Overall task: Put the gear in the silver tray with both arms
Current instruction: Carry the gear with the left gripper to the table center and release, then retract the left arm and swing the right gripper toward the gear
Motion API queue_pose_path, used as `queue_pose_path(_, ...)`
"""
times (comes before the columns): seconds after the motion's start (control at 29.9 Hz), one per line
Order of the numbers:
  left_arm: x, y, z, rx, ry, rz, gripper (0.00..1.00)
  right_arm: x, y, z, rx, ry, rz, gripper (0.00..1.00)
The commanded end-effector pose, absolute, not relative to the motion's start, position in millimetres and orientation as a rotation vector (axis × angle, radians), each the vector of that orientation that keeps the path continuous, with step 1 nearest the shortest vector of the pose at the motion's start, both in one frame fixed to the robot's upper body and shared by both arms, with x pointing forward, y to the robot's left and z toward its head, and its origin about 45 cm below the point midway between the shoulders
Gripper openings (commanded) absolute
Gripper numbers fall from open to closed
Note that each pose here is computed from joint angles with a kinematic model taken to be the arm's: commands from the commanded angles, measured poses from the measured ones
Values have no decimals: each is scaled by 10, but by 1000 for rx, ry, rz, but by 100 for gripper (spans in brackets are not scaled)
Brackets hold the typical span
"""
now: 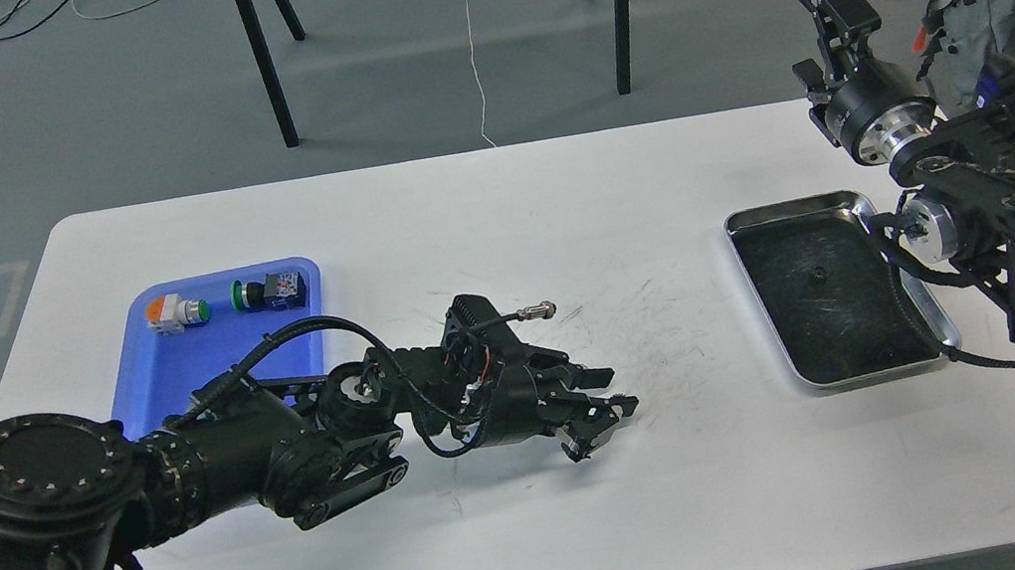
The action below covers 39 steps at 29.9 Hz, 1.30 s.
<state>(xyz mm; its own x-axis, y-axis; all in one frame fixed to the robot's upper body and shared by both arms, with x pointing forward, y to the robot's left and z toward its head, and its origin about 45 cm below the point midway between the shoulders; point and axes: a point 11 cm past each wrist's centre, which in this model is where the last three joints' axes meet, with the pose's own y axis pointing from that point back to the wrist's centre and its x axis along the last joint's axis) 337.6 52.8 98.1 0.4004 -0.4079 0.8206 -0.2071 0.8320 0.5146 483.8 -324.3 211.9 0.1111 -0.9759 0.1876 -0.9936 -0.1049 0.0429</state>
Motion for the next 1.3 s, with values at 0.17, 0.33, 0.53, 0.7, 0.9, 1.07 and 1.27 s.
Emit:
queue_pose_path(0.17,3503,189,1475,475,-1144,-10,57,4846,-3231,2139,2227,-1983,170,96)
queue_pose_path(0.33,3805,483,1803,468,-1047,143,66,4849,-3202,2146,2236,-1979,169,96)
queue_pose_path(0.53,4199,844,2250,434,-907,349,74,4867,-3155,2193,2256,-1971,176,96)
queue_pose_path(0.7,4378,1208,2398,434,-810,461,83,4886,-3074,2266,2285,-1930,216,96)
queue_pose_path(0.9,4560,1575,2651,335,-607,633,98,4889,-2923,2317,2328,-1854,251,96)
queue_pose_path(1.07,4650,1909,2755,258,-454,762,99,4901,-2820,2395,2345,-1726,327,96)
queue_pose_path(1.27,4663,2299,2851,200,-323,831,100,4890,-2760,2568,2382,-1643,383,96)
